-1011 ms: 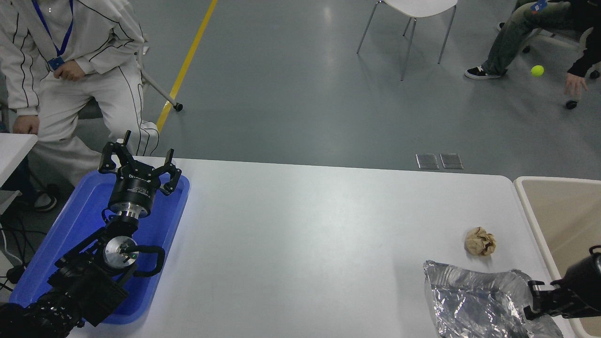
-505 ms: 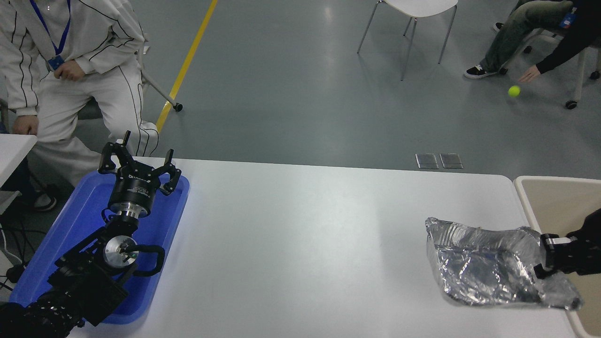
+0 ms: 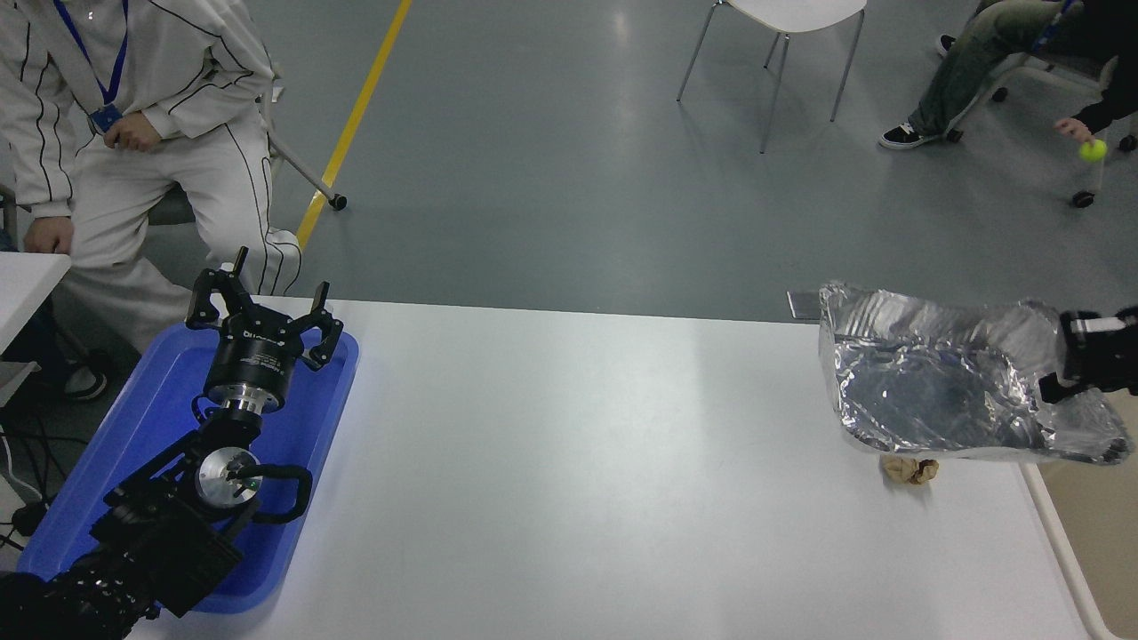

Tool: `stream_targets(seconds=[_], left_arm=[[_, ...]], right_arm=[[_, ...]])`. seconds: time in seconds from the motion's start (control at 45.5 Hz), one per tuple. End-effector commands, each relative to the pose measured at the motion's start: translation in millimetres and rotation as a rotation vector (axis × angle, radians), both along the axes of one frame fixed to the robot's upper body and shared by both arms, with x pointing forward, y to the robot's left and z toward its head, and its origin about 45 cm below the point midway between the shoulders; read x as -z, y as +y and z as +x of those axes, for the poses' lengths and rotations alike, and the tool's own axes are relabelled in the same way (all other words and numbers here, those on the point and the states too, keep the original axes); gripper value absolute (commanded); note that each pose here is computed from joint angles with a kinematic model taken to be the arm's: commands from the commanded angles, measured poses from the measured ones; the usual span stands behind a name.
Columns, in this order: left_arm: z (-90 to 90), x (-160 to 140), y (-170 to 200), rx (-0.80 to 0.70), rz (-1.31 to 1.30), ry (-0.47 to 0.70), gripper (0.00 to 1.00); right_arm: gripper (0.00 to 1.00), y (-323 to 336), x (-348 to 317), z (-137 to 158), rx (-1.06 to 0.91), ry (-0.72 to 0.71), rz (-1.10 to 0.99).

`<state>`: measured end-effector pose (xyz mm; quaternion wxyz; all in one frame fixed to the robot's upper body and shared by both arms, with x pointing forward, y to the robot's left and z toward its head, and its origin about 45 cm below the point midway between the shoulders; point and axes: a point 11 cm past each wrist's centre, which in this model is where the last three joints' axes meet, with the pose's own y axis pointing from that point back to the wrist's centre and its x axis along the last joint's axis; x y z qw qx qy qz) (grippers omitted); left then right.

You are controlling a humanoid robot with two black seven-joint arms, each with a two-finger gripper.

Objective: Pick up foil plate and place in dustbin

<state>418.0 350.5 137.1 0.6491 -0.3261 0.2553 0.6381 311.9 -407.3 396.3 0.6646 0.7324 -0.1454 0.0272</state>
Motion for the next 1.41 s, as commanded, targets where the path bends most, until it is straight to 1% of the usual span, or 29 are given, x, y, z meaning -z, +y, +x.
stream_targets(seconds=[0.0, 0.286, 0.549, 0.769, 1.033, 1.253, 1.385], left_arm=[[0.0, 0, 0, 0.0, 0.0, 0.0, 1.0], [0.0, 0, 0, 0.0, 0.001, 0.0, 1.0], [0.0, 0, 0, 0.0, 0.0, 0.0, 1.0], [0.0, 0, 0, 0.0, 0.001, 0.0, 1.0], [0.0, 0, 0, 0.0, 0.0, 0.0, 1.0], [0.0, 0, 0, 0.0, 0.0, 0.0, 1.0], [0.0, 0, 0, 0.0, 0.001, 0.0, 1.0]], right_arm=[[0.0, 0, -17, 2, 0.003, -0.037, -0.021], [0.0, -4, -18, 2, 0.013, -0.039, -0.032], [0.0, -30, -15, -5, 0.079, -0.018, -0.076], [0.0, -64, -13, -10, 0.165, -0.014, -0.126], [0.0, -142, 6, -26, 0.395, -0.086, -0.074], [0.0, -195, 35, -43, 0.591, -0.09, -0.077], [0.0, -210, 59, -47, 0.643, -0.078, -0.075]])
